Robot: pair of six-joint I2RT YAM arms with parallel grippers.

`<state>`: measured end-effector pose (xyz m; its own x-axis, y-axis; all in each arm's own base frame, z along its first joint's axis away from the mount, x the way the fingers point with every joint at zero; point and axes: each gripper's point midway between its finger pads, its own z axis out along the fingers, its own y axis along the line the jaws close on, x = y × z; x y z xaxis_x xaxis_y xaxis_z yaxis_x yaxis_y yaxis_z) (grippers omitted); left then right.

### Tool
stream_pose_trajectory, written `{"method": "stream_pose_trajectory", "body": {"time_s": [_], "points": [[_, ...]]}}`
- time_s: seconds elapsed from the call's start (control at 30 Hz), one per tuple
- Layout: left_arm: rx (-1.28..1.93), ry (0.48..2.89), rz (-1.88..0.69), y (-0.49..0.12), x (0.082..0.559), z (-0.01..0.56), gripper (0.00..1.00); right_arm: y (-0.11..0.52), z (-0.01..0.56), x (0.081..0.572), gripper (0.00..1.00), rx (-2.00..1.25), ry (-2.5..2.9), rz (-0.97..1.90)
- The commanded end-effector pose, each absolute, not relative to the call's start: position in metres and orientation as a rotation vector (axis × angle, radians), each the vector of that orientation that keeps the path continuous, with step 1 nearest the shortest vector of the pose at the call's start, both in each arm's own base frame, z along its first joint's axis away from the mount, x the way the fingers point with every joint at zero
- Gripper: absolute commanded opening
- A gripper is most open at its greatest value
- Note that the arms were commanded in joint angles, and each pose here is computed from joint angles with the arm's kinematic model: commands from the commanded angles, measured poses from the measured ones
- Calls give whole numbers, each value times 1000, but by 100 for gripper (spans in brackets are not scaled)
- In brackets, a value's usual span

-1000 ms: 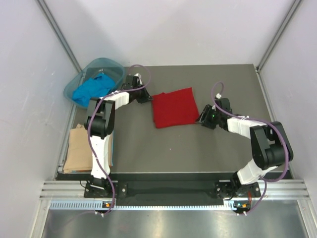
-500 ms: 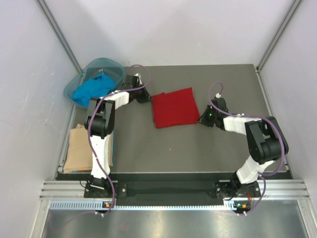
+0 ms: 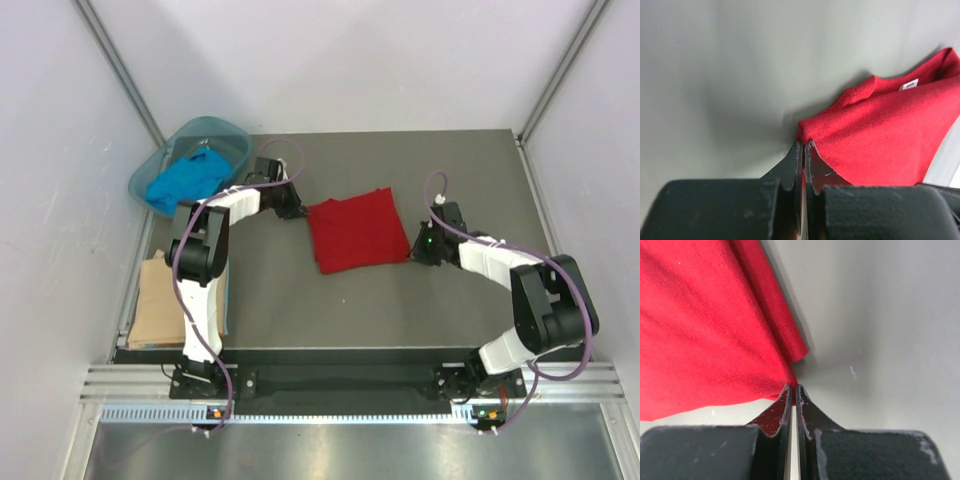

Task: Fold and stack the t-shirts
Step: Fold the tshirt

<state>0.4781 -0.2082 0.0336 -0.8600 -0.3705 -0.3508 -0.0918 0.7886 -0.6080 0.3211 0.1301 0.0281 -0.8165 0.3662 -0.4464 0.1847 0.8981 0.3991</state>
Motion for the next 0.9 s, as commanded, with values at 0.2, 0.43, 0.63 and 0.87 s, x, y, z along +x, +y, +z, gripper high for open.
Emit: {"method": "stream_pose_trajectory", "body": {"time_s": [0.2,0.43,0.63,0.87], "points": [[-355,2600,-791,-207,429,44,29,110,32,278,3,333,2618,352],[-299,2505,-910,-214,419,51,58,109,28,278,9,314,2625,344],[-189,2414,-1044,-229,419,41,59,106,27,283,10,313,2626,326],[-198,2454,-1008,-227,417,12,57,105,29,288,10,314,2619,323]]}}
